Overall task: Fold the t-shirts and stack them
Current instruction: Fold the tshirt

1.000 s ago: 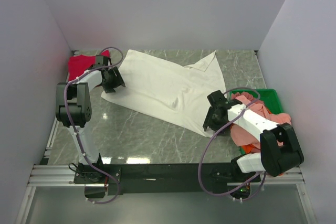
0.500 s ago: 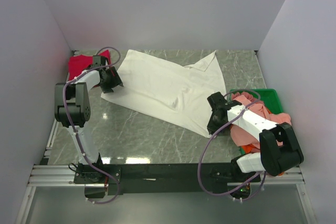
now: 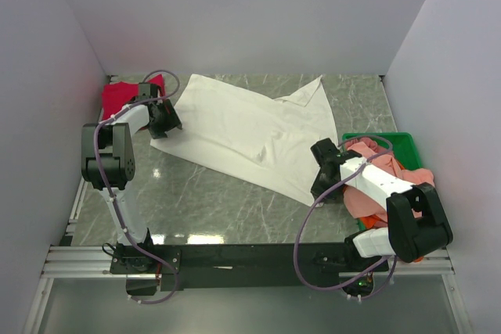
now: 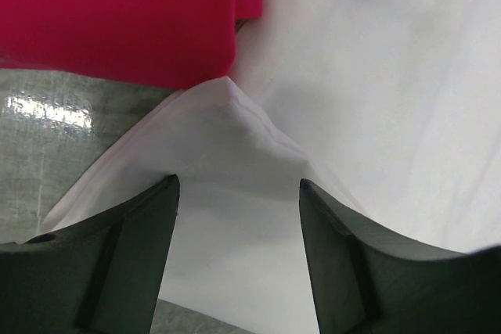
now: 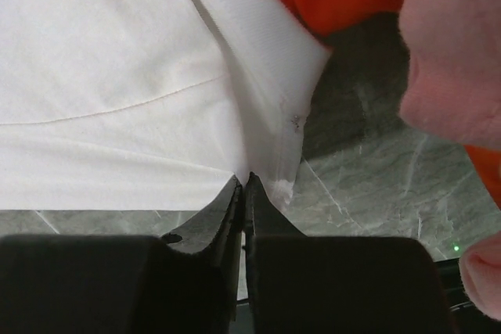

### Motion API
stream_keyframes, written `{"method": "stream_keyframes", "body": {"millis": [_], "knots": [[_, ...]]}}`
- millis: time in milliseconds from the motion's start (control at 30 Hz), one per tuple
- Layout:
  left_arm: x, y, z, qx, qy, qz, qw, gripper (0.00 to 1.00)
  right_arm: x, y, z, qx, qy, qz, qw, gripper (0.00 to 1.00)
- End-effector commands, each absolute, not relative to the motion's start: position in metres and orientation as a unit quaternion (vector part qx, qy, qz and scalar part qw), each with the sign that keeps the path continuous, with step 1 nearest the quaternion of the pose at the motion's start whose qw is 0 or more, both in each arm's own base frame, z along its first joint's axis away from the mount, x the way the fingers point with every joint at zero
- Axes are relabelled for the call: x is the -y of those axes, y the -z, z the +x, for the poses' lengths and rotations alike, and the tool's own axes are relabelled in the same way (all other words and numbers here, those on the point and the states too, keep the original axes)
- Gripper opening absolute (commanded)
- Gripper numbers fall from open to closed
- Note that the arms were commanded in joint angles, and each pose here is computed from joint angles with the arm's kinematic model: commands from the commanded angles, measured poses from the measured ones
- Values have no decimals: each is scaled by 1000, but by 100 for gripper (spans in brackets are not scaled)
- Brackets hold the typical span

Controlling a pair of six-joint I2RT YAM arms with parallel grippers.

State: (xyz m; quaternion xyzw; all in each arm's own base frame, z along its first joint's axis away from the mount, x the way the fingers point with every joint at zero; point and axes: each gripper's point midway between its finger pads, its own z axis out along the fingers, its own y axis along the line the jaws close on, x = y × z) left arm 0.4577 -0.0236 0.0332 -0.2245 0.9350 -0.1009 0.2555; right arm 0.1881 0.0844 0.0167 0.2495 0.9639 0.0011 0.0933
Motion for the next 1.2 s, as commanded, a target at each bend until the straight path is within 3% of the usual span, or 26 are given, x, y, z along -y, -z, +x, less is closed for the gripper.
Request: {"method": "stream_keyframes", "body": {"millis": [0, 67, 200, 333, 833, 1167], "knots": [[6, -16, 449, -942, 57, -227, 240, 69, -60, -14, 167, -961, 56, 262, 75, 8], [6, -15, 448, -942, 55, -227, 239, 69, -58, -13, 164, -961, 62, 261, 70, 15], [5, -19, 449, -941, 53, -227, 244, 69, -56, -15, 164, -960, 68, 262, 68, 42], [4, -25, 451, -940, 53, -225, 250, 70, -54, -19, 166, -960, 72, 261, 72, 50], [15, -73, 461, -932, 64, -208, 289, 70, -57, -62, 177, -960, 48, 251, 111, 54], [57, -114, 473, -928, 76, -152, 331, 70, -105, -106, 253, -961, -69, 185, 192, 54]]}}
